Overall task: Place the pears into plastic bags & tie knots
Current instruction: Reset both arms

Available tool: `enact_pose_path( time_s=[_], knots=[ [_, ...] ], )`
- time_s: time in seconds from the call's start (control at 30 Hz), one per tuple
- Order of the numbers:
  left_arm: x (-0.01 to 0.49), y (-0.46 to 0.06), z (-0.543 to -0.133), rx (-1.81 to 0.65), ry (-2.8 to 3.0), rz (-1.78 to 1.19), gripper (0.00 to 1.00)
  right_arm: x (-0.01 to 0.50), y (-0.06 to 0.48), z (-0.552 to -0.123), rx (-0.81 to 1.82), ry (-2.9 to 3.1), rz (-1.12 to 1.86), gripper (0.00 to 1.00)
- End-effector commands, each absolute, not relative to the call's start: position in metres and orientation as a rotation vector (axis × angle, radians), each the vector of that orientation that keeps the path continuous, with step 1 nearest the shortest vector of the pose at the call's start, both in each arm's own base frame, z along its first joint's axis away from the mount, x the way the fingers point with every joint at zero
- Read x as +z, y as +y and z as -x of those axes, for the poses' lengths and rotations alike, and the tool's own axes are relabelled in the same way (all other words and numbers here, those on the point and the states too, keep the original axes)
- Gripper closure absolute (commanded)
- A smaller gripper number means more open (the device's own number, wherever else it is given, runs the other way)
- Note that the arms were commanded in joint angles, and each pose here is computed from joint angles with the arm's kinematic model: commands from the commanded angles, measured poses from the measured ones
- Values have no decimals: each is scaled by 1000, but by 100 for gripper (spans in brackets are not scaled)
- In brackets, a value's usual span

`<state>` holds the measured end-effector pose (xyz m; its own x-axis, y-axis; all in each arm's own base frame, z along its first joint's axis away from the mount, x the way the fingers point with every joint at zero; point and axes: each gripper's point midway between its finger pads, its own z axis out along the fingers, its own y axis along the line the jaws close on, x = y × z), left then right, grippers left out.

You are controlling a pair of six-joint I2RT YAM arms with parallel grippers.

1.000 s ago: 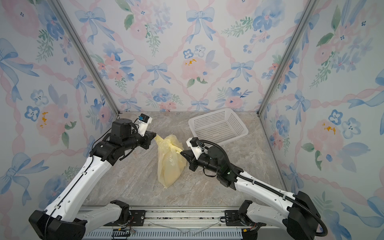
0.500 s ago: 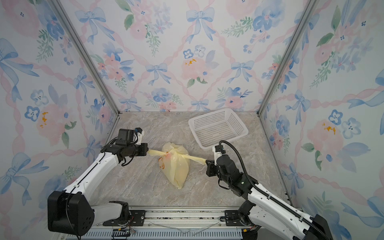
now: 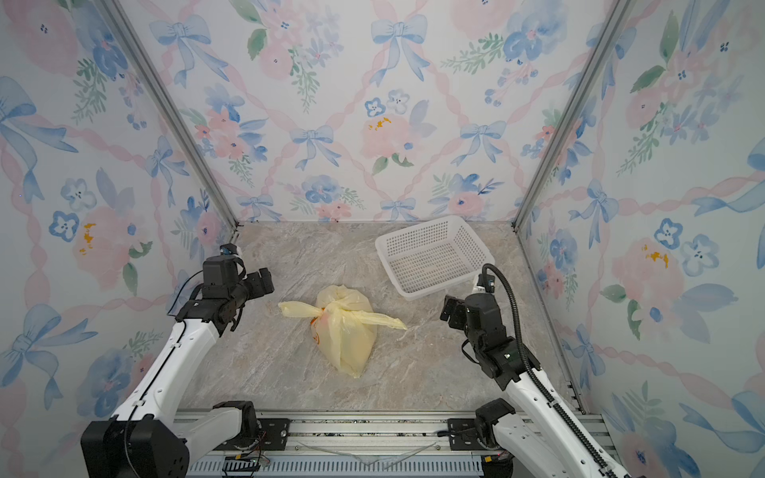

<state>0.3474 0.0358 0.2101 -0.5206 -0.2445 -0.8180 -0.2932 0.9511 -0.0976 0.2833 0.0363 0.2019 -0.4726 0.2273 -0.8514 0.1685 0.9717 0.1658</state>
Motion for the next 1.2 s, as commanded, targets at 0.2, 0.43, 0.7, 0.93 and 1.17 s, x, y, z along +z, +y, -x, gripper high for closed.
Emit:
enact_pose_path(
  time_s=[0.2, 0.43, 0.7, 0.93, 1.17],
  knots=[
    [137, 68, -331, 268, 1918, 487, 6, 142, -39, -335, -336, 1907, -254, 3],
    [119, 40, -351, 218, 1847, 237, 2, 127, -36, -369, -184, 1799, -245, 2],
    [106, 6, -378, 73, 1775, 15, 2, 99, -21, -392, -176, 1880, -155, 4],
    [103, 5, -379, 80, 1802, 12, 2, 97, -10, -395, -171, 1907, -91, 4],
    [103, 4, -379, 78, 1803, 10, 2, 94, 1, -399, -57, 1926, -19, 4]
  ],
)
